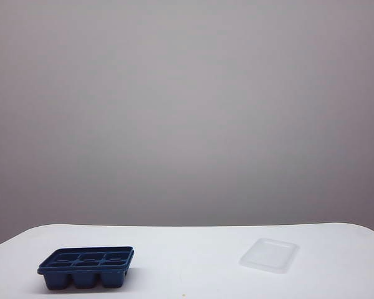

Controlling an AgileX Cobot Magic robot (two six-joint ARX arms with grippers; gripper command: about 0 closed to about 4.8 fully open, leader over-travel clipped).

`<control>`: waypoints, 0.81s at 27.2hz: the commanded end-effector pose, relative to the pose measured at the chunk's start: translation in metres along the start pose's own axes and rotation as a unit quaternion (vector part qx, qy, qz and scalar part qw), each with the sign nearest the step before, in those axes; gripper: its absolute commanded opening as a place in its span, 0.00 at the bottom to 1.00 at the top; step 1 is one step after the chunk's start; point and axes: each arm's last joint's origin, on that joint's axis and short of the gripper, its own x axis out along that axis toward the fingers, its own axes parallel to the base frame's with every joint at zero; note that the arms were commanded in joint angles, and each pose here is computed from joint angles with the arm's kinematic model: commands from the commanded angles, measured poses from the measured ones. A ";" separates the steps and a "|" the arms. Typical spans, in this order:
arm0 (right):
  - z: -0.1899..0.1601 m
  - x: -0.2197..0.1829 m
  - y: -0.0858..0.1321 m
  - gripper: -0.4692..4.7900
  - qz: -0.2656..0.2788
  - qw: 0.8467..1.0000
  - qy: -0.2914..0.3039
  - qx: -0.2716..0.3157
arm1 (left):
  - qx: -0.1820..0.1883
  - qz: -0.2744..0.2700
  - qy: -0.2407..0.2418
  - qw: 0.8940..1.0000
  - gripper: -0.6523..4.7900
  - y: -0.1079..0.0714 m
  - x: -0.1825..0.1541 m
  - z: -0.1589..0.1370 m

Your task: Pick up the ice cube tray, remove its lid, and then place both the tray and the lid back on the table.

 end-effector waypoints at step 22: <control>-0.110 0.011 -0.033 0.07 -0.068 0.994 0.079 0.016 | -0.019 0.005 0.081 0.996 0.19 -0.004 0.020 -0.076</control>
